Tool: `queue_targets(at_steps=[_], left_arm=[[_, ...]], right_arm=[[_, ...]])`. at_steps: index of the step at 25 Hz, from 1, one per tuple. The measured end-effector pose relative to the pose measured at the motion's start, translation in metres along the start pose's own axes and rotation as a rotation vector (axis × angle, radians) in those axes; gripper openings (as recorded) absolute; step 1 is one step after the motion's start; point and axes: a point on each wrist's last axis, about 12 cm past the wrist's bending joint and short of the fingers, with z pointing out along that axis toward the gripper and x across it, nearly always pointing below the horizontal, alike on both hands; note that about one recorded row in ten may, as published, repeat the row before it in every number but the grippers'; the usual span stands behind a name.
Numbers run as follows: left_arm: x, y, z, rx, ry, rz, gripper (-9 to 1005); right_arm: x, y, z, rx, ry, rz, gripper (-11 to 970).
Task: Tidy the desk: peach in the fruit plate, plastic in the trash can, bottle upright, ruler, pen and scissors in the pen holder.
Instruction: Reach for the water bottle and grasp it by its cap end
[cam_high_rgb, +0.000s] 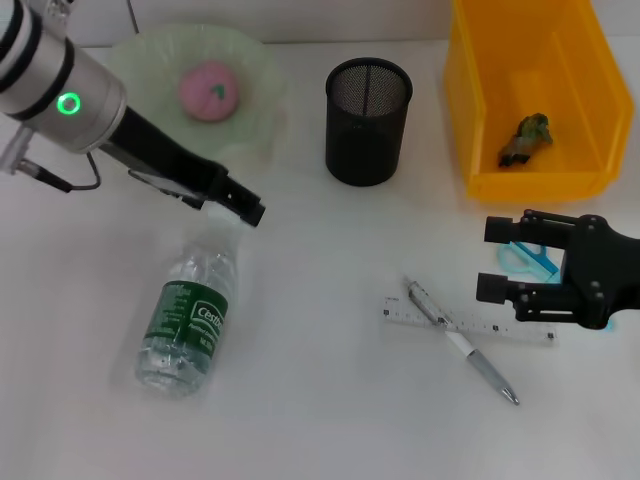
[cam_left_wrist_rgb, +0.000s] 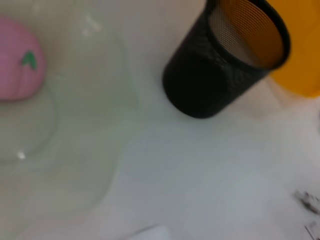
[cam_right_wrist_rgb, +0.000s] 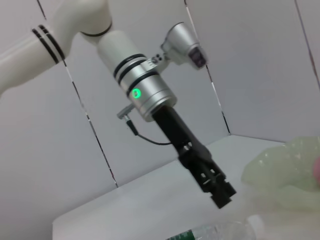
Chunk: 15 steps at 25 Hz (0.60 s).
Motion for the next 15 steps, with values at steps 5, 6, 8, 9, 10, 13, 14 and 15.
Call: queue_targets(at_steps=[5, 6, 8, 9, 10, 13, 14, 15], left_arm=[[-0.001, 0.009, 0.015, -0.017, -0.023, -0.066, 804], [-0.001, 0.011, 0.019, -0.020, -0.025, -0.076, 804], [0.000, 0.013, 0.021, -0.026, -0.025, -0.082, 803], [0.001, 0.016, 0.026, -0.044, -0.026, -0.090, 803], [0.001, 0.017, 0.027, -0.050, -0.029, -0.092, 802], [0.001, 0.020, 0.032, -0.063, -0.039, -0.100, 801], [0.002, 0.021, 0.033, -0.067, -0.039, -0.101, 801], [0.003, 0.021, 0.035, -0.071, -0.037, -0.101, 801]], right_arm=[[0.005, 0.001, 0.009, -0.037, 0.013, -0.029, 801], [0.008, 0.001, 0.011, -0.046, 0.030, -0.036, 801], [0.009, 0.002, 0.012, -0.052, 0.041, -0.037, 801], [0.010, 0.002, 0.014, -0.058, 0.051, -0.038, 801], [0.010, 0.002, 0.016, -0.066, 0.061, -0.040, 801], [0.012, 0.001, 0.022, -0.073, 0.076, -0.043, 801], [0.012, -0.001, 0.025, -0.070, 0.076, -0.041, 801], [0.012, -0.001, 0.025, -0.070, 0.076, -0.041, 801]])
